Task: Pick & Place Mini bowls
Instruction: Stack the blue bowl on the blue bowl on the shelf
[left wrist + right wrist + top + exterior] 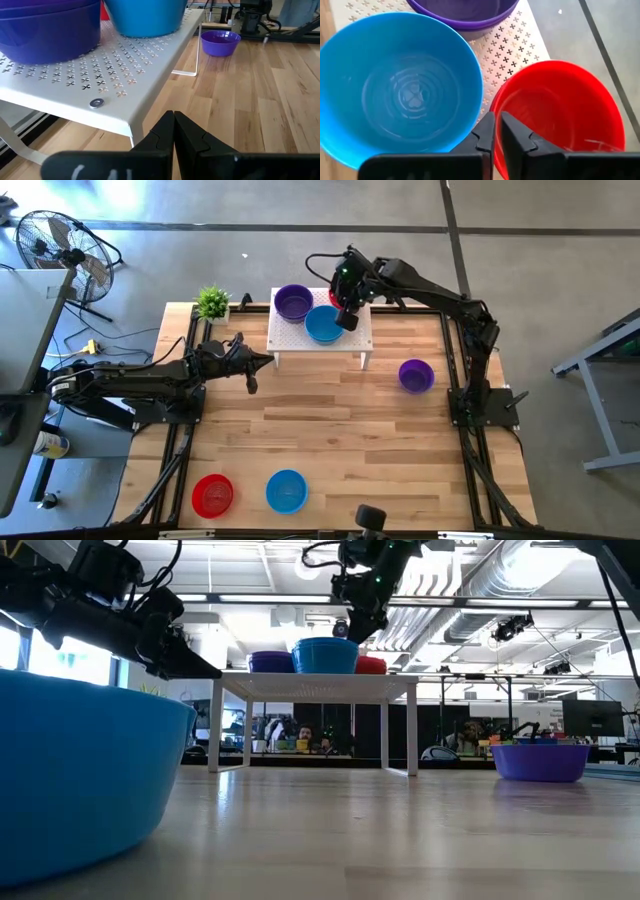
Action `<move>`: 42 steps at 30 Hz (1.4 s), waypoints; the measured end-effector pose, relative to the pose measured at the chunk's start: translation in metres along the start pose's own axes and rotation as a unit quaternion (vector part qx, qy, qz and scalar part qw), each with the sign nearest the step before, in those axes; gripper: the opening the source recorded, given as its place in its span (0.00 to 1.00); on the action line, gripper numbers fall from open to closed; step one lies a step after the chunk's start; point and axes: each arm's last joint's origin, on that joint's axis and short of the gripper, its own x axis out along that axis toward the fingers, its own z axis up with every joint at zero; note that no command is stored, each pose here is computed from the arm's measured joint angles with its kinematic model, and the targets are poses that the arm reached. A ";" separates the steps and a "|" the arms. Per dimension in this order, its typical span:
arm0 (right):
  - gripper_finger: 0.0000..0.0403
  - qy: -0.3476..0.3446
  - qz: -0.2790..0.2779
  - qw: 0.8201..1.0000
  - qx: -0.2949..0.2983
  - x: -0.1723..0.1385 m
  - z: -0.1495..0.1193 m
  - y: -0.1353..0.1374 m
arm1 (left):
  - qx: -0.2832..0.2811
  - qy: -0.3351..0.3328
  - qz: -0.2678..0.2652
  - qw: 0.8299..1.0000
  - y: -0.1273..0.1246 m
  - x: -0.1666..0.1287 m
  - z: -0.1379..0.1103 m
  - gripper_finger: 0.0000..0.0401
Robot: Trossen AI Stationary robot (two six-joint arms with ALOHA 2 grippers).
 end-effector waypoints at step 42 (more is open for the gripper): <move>0.00 -0.425 0.063 0.897 -0.102 -0.053 -0.202 0.128 | 0.053 0.193 -0.151 0.968 -0.090 -0.019 0.045 0.06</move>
